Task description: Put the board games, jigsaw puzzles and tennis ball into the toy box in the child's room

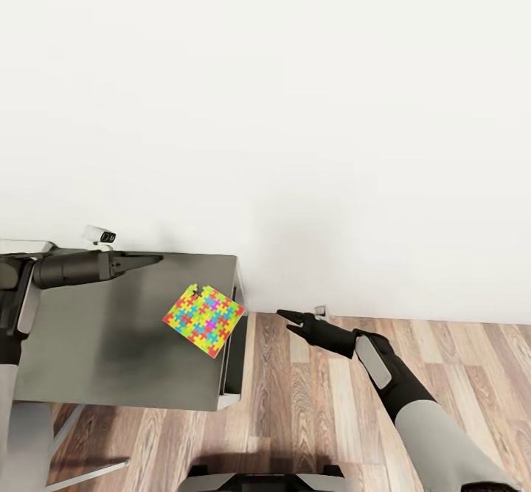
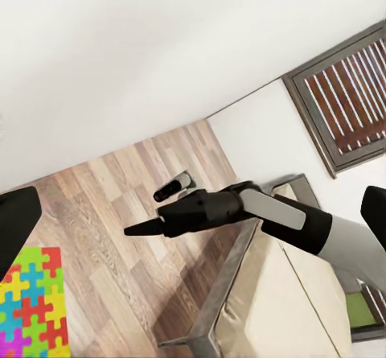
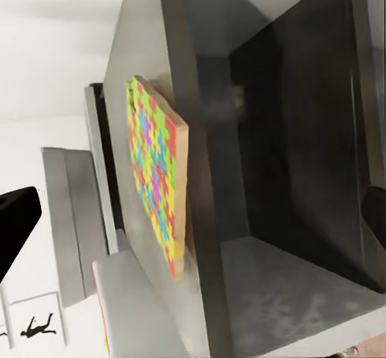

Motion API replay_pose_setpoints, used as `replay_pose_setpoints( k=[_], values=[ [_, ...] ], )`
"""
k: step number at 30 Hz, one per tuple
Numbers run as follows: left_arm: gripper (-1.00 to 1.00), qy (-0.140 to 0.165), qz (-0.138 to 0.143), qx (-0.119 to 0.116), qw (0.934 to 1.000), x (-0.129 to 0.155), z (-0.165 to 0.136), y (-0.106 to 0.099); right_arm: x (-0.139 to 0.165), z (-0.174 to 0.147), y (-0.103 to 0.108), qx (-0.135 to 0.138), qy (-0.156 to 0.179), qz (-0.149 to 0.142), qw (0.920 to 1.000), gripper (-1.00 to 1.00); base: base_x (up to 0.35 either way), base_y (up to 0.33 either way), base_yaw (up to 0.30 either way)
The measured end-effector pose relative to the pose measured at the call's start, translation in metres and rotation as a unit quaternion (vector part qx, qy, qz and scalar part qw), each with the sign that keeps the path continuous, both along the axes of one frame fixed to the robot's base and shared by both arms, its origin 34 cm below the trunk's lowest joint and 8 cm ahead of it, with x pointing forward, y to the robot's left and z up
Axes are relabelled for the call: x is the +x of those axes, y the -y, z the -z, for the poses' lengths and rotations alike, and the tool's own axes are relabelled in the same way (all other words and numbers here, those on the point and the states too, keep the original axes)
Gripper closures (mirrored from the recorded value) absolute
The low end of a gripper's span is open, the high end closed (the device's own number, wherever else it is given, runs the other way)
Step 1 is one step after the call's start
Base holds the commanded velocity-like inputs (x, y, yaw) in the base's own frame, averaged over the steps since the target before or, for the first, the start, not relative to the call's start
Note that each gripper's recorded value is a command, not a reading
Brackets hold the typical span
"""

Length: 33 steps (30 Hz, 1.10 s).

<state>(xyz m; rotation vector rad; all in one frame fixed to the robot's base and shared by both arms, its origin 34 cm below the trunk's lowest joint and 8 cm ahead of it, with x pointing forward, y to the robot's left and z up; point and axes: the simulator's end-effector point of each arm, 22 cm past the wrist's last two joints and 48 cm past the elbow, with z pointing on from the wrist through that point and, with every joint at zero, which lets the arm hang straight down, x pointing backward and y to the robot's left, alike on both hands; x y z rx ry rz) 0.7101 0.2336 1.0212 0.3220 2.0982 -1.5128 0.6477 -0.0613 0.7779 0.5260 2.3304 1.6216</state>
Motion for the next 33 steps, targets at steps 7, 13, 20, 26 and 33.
replay_pose_setpoints(
  k=[7,13,20,26,33],
  values=[
    [-1.00,0.000,0.001,0.000,1.0000,0.000,0.000,0.000,0.001,0.007,-0.001,-0.002,-0.013,0.000,0.9999,-1.00,0.000,0.014,0.000],
    [-1.00,0.000,0.001,0.000,1.0000,0.000,0.000,0.001,0.002,0.004,-0.008,0.004,-0.012,-0.003,0.9999,-1.00,0.000,0.061,0.000],
    [-1.00,0.000,0.001,0.000,1.0000,0.000,0.000,0.001,-0.003,0.000,-0.030,0.000,-0.002,-0.039,0.9992,-1.00,0.000,0.096,0.000],
    [-1.00,0.000,0.001,0.000,1.0000,0.000,0.000,0.001,-0.004,-0.001,-0.033,0.000,0.000,-0.045,0.9990,-1.00,0.000,0.068,0.000],
    [-1.00,0.000,0.001,0.000,1.0000,0.000,0.000,0.001,-0.004,-0.002,-0.032,0.001,0.001,-0.046,0.9989,-1.00,0.000,0.071,0.000]
  ],
)
